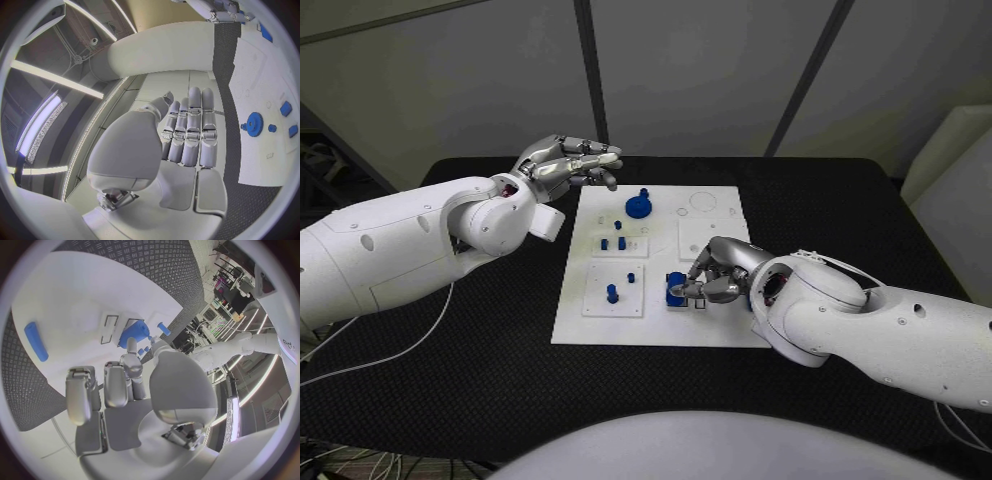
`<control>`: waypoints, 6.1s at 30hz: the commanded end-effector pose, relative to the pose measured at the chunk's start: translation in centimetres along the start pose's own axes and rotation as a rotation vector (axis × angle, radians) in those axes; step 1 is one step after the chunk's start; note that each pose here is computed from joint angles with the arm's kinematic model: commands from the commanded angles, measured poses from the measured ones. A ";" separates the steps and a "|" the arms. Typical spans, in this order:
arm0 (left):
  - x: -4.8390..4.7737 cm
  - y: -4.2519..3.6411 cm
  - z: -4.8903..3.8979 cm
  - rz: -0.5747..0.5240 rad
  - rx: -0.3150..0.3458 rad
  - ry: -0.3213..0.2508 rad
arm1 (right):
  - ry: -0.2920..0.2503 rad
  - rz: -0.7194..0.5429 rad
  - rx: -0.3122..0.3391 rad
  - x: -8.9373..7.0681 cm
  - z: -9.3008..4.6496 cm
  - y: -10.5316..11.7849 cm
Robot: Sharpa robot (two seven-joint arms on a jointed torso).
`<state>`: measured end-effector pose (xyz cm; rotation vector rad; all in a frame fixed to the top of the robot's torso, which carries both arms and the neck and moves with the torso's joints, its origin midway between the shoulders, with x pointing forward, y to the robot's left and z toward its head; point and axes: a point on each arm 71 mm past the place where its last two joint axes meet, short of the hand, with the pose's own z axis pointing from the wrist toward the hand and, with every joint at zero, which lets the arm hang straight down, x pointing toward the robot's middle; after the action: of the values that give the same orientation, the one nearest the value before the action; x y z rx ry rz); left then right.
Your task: Assemble the parts on the task board
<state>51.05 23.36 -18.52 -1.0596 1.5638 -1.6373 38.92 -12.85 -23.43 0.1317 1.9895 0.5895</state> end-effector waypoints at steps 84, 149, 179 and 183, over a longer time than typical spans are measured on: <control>-0.25 -0.11 -0.34 -0.004 0.001 0.012 | -0.016 -0.090 0.254 -0.1 -3.0 -10.6; 0.05 0.03 -0.20 -0.009 -0.005 0.024 | -0.073 0.131 0.150 0.5 -2.1 -5.0; 0.41 0.10 -0.11 -0.018 -0.013 0.056 | -0.042 0.079 0.158 1.6 0.4 -3.3; 0.41 0.11 -0.12 -0.018 -0.014 0.056 | -0.036 0.076 0.149 1.7 0.4 -3.1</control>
<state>50.79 23.25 -18.68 -1.0543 1.5997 -1.6649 39.00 -15.11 -26.41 0.3356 1.9924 0.4739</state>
